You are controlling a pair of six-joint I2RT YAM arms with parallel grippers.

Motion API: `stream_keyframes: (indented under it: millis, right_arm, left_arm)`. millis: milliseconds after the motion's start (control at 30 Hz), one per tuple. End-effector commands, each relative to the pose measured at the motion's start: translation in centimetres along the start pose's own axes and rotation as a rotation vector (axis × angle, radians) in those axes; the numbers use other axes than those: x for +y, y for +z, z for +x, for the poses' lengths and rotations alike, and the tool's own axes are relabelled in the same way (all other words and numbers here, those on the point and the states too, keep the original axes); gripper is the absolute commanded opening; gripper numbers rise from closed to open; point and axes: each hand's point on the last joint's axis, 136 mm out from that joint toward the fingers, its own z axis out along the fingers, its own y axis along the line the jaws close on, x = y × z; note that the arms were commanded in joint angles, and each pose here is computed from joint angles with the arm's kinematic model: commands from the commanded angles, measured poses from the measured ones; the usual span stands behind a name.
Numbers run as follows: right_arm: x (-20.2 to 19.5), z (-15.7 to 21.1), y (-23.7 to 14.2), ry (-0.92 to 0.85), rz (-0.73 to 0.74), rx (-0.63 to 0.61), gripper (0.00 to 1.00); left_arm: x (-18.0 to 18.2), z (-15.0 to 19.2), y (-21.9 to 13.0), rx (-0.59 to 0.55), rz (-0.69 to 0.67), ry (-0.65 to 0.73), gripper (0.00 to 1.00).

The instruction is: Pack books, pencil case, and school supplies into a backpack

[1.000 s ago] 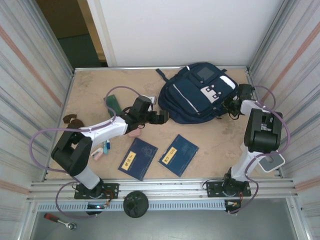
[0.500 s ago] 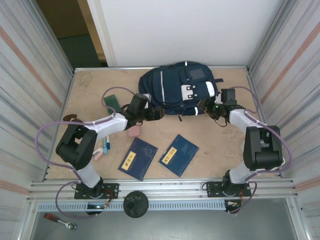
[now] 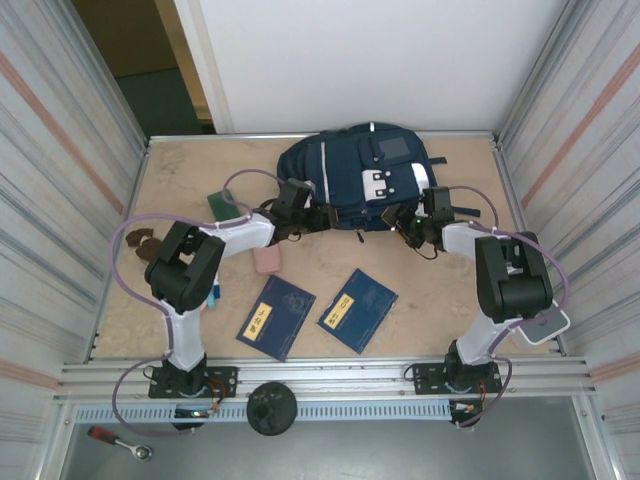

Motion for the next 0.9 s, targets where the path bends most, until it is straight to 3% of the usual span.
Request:
stream_keyframes:
  millis: [0, 167, 367, 500, 633, 700, 867]
  right_arm:
    - [0.9, -2.0, 1.0, 0.052, -0.018, -0.052, 0.57]
    - [1.7, -2.4, 0.8, 0.05, -0.073, -0.048, 0.2]
    - [3.9, -2.1, -0.8, 0.005, -0.158, -0.014, 0.1]
    - [5.2, -2.2, -1.7, -0.019, -0.208, 0.02, 0.1]
    - [4.7, -2.6, -3.4, -0.009, -0.222, 0.04, 0.16]
    - [3.8, -2.6, -4.2, 0.01, -0.222, 0.047, 0.22]
    - [2.2, -1.4, -6.5, 0.078, -0.247, 0.069, 0.49]
  left_arm:
    - [-0.2, -0.4, 0.6, -0.017, -0.01, -0.044, 0.7]
    - [-0.2, -0.7, 1.7, -0.026, 0.004, -0.082, 0.66]
    - [-1.9, -1.6, 3.0, -0.028, 0.075, -0.098, 0.43]
    - [-3.2, -2.2, 3.3, -0.031, 0.132, -0.095, 0.23]
    - [-5.8, -3.3, 1.5, -0.041, 0.25, -0.07, 0.07]
    - [-7.6, -3.8, -0.1, -0.035, 0.316, -0.048, 0.04]
    - [-10.8, -5.1, -3.9, -0.041, 0.434, -0.011, 0.0]
